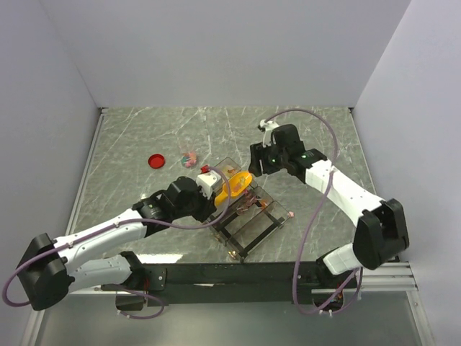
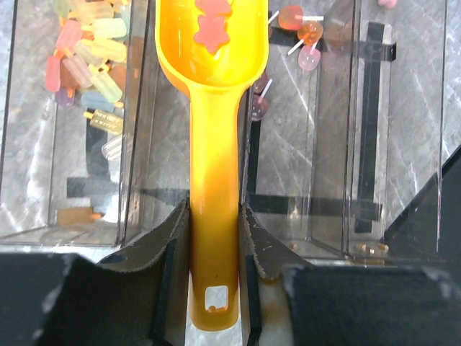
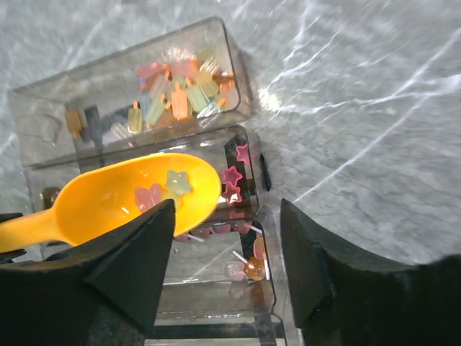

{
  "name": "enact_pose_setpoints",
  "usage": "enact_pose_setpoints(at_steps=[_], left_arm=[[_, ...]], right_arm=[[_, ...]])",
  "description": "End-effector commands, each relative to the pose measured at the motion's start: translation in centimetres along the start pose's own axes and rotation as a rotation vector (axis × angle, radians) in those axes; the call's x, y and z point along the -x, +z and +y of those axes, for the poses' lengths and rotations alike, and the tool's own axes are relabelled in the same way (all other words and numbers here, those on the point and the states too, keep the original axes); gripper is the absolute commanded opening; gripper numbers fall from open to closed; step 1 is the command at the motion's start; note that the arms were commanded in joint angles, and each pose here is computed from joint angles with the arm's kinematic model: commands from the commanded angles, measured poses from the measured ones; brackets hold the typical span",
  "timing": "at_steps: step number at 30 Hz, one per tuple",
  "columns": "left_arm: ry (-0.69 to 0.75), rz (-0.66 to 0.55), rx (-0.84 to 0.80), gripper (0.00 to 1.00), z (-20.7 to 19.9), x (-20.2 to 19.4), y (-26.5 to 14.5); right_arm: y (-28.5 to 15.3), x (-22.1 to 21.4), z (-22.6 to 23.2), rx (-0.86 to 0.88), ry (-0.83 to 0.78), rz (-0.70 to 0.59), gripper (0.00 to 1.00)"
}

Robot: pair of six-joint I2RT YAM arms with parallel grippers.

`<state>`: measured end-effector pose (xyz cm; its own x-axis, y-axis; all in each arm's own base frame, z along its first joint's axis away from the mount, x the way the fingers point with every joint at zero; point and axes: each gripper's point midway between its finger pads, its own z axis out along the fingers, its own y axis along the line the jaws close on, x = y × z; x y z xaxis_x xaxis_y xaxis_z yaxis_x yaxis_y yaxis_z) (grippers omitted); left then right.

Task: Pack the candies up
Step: Scoop the fake candies from the storage box, then place the fake candies in the packing bottle.

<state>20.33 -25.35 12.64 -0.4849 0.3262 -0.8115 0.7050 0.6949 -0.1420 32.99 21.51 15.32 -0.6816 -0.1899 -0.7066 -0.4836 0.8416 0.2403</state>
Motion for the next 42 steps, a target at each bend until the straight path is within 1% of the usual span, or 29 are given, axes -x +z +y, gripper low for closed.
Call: enact_pose_setpoints(at_steps=[1, 2, 3, 5, 6, 8, 9, 10, 11, 12, 13, 14, 15, 17, 18, 21, 24, 26, 27, 28, 33, 39, 42], left_arm=[[0.006, -0.089, 0.014, 0.01, 0.0, 3.7, -1.6], [0.008, -0.089, 0.057, 0.01, 0.8, 3.8, -1.9], [0.01, -0.1, 0.071, 0.01, 1.1, 4.5, -2.3], [0.022, -0.087, 0.104, 0.01, 2.0, 4.7, -3.2], [0.026, -0.102, 0.124, 0.01, 2.4, 5.6, -3.8], [0.037, -0.089, 0.164, 0.01, 3.7, 5.8, -5.0], [0.039, -0.104, 0.187, 0.01, 4.2, 6.7, -5.8], [0.047, -0.109, 0.216, 0.01, 5.0, 7.2, -6.4], [0.051, -0.084, 0.235, 0.01, 5.6, 6.8, -6.9], [0.049, -0.095, 0.273, 0.01, 6.6, 7.7, -7.7], [0.066, -0.09, 0.296, 0.01, 7.1, 7.9, -8.2], [0.067, -0.06, 0.319, 0.01, 7.7, 7.4, -8.7], [0.092, -0.062, 0.342, 0.01, 8.3, 8.1, -9.3], [0.108, -0.023, 0.4, 0.01, 10.0, 7.9, -10.3], [0.112, -0.026, 0.422, 0.01, 10.6, 8.5, -10.9], [0.12, 0.026, 0.489, 0.01, 12.8, 8.9, -11.9], [0.119, 0.043, 0.538, 0.01, 14.2, 9.5, -12.6], [0.131, 0.087, 0.553, 0.01, 14.9, 9.2, -12.3], [0.13, 0.092, 0.566, 0.01, 15.4, 9.6, -12.5], [0.136, 0.129, 0.57, 0.01, 15.7, 9.1, -12.2], [0.147, 0.208, 0.601, 0.01, 17.2, 8.7, -12.0], [0.178, 0.268, 0.627, 0.01, 18.1, 8.9, -12.1], [0.196, 0.292, 0.626, 0.01, 18.4, 9.3, -12.0]], right_arm=[[-2.9, 2.7, 0.0, -0.055, 0.014, -0.104, 0.68], [-3.4, 2.8, 0.0, -0.062, 0.019, -0.116, 0.7], [-4.4, 3.3, 0.2, -0.066, 0.022, -0.148, 0.71], [-5.1, 2.9, 0.1, -0.074, 0.035, -0.163, 0.75], [-6.0, 3.3, 0.2, -0.074, 0.034, -0.197, 0.76], [-6.2, 2.3, 0.1, -0.076, 0.038, -0.199, 0.78], [-6.8, 2.4, 0.3, -0.07, 0.039, -0.224, 0.79], [-6.6, 1.5, 0.1, -0.073, 0.044, -0.212, 0.81], [-6.6, 1.1, 0.0, -0.076, 0.046, -0.215, 0.82], [-7.0, 1.3, 0.0, -0.074, 0.053, -0.24, 0.84], [-6.5, 0.2, -0.2, -0.075, 0.061, -0.225, 0.85], [-6.5, 0.0, -0.1, -0.069, 0.064, -0.23, 0.85], [-6.6, 0.2, 0.4, -0.042, 0.07, -0.251, 0.86], [-6.1, -0.8, 0.5, -0.023, 0.08, -0.243, 0.86], [-5.9, -0.8, 0.9, 0.0, 0.086, -0.25, 0.86], [-5.2, -2.0, 1.2, 0.033, 0.104, -0.233, 0.9], [-5.1, -2.1, 1.1, 0.034, 0.109, -0.252, 0.92], [-5.1, -2.6, 1.0, 0.029, 0.102, -0.245, 0.93], [-5.1, -2.7, 1.0, 0.028, 0.097, -0.242, 0.94], [-5.0, -2.9, 1.0, 0.024, 0.095, -0.24, 0.95], [-5.2, -2.9, 1.6, 0.037, 0.064, -0.258, 0.95], [-5.3, -3.2, 1.7, -0.005, 0.024, -0.249, 0.95], [-5.4, -3.3, 2.3, 0.019, 0.01, -0.241, 0.95]])
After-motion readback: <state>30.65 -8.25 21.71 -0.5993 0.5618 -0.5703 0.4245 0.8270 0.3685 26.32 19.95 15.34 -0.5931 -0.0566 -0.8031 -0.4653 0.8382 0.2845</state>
